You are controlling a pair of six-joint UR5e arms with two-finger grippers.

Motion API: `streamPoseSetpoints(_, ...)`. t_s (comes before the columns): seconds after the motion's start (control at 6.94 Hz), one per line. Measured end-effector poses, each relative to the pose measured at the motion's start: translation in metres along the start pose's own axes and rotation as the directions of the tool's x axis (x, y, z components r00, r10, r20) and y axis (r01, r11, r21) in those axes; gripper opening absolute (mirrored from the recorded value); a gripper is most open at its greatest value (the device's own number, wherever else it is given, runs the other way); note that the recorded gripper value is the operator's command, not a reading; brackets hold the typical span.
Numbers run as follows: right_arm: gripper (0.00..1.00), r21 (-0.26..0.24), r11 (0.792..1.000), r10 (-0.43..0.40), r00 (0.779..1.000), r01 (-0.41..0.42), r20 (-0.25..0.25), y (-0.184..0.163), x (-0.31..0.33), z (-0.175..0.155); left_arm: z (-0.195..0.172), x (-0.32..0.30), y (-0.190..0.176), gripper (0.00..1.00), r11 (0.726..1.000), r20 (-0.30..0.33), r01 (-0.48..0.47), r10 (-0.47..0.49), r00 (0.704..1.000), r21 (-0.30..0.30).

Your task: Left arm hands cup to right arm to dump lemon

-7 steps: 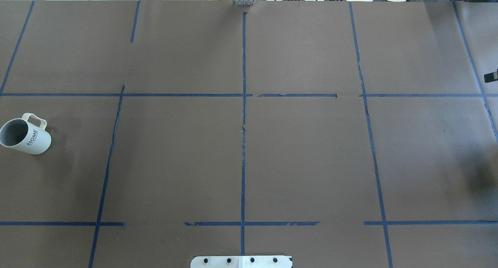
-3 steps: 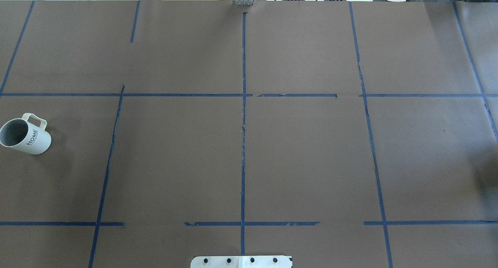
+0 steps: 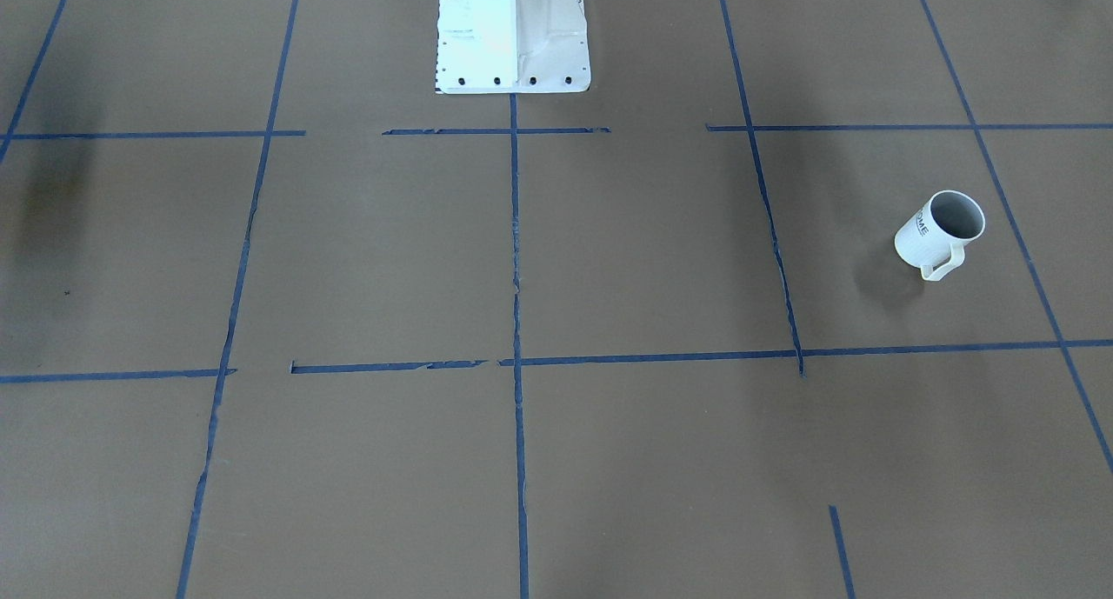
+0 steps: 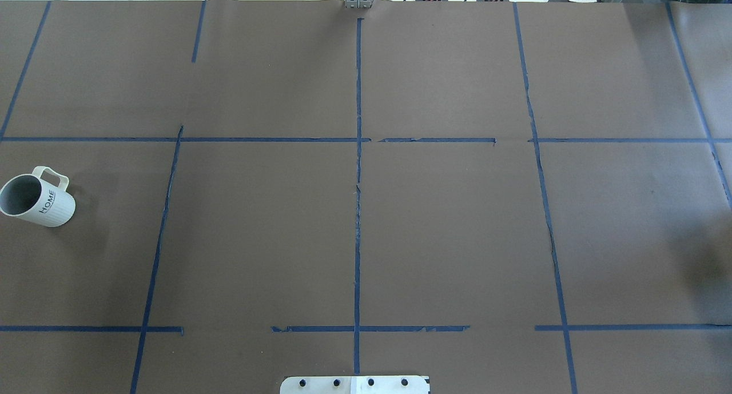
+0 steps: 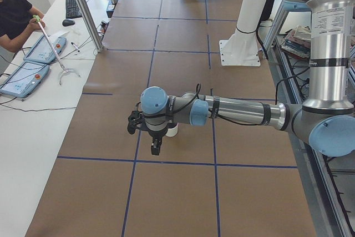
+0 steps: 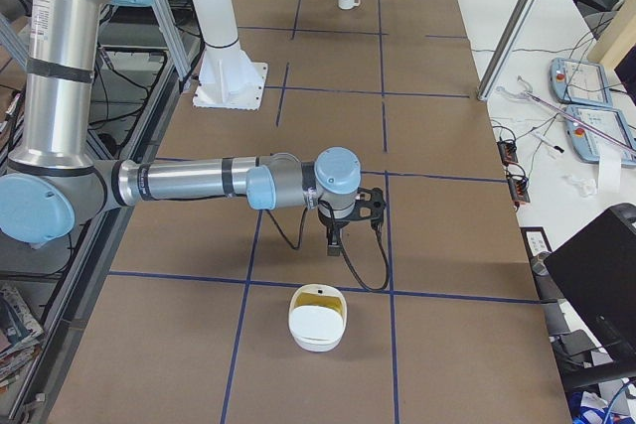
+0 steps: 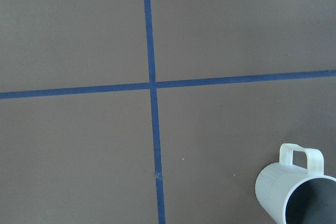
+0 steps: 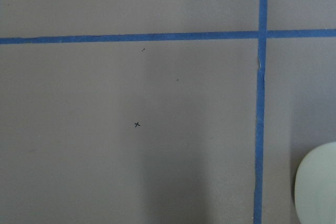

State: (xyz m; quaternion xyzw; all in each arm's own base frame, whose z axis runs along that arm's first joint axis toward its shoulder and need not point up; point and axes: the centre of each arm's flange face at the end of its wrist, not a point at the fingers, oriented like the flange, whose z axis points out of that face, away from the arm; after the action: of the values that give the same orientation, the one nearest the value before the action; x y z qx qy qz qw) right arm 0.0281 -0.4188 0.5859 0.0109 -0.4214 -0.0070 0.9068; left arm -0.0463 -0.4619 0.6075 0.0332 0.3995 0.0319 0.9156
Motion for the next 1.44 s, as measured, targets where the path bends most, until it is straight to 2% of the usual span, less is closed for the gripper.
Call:
streamPoseSetpoints(0.29, 1.0, -0.021, 1.0, -0.013, 1.0, 0.013, -0.019, 0.03, 0.024, -0.006, -0.002, -0.012, 0.006, 1.0, 1.0, -0.006, 0.006, -0.006, 1.0, -0.012)
streamPoseSetpoints(0.58, 1.0, -0.037, 0.999, 0.006, 1.0, -0.006, -0.018, 0.045, 0.037, -0.001, -0.008, -0.006, 0.013, 1.0, 0.996, -0.044, 0.064, -0.067, 0.997, -0.061)
streamPoseSetpoints(1.15, 1.0, -0.026, 1.0, -0.003, 1.0, 0.003, -0.02, 0.031, 0.035, -0.002, -0.017, 0.002, 0.028, 1.0, 0.995, -0.049, 0.076, -0.08, 0.996, -0.071)
streamPoseSetpoints(1.3, 1.0, -0.02, 1.0, -0.015, 0.999, 0.014, -0.035, 0.026, 0.031, -0.005, -0.02, 0.005, 0.031, 1.0, 0.995, -0.049, 0.069, -0.072, 0.996, -0.065)
streamPoseSetpoints(1.44, 1.0, -0.016, 0.999, -0.038, 0.997, 0.037, -0.073, 0.021, 0.025, -0.008, -0.024, 0.01, 0.039, 1.0, 0.996, -0.049, 0.062, -0.064, 0.997, -0.058)
